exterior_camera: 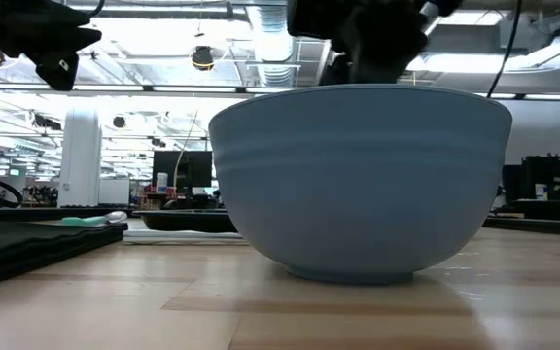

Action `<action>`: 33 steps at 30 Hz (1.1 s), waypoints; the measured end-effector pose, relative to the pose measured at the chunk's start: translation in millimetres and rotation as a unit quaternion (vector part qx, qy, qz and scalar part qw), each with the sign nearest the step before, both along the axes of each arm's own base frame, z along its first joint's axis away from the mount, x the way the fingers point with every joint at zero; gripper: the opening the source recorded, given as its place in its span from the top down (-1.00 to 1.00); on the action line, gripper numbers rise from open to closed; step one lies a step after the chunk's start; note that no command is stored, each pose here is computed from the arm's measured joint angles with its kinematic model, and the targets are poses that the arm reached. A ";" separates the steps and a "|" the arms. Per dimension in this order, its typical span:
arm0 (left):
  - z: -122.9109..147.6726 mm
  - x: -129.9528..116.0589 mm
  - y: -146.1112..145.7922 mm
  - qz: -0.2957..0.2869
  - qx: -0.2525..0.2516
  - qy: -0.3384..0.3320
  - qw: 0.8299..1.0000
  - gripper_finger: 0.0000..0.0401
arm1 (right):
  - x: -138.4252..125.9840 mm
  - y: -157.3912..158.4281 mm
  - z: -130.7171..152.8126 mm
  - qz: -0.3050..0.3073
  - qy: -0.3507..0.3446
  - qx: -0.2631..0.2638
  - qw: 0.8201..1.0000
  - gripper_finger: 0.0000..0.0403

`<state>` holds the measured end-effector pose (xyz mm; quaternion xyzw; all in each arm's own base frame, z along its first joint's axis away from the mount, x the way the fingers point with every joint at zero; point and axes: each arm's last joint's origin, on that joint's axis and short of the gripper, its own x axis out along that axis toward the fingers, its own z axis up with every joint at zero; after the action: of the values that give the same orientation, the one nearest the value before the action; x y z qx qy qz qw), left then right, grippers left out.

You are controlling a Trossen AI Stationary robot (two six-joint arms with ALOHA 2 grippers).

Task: Set up tray
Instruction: Put the blue bowl on the light purple plate on the black serving tray

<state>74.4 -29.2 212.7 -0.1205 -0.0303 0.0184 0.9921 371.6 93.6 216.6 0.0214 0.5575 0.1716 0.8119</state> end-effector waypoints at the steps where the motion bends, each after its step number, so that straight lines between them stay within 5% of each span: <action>1: -0.2 0.0 0.0 0.000 -0.001 0.001 1.000 0.53 | 4.8 1.2 -0.2 0.000 -0.004 -0.002 1.000 0.41; 33: 0.1 0.1 0.0 0.000 -0.006 -0.001 1.000 0.53 | 19.9 -8.8 -27.0 -0.016 0.060 -0.035 0.997 0.43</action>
<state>74.5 -29.2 212.9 -0.1268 -0.0313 0.0188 0.9913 391.5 84.7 189.5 0.0119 0.6107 0.1371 0.7798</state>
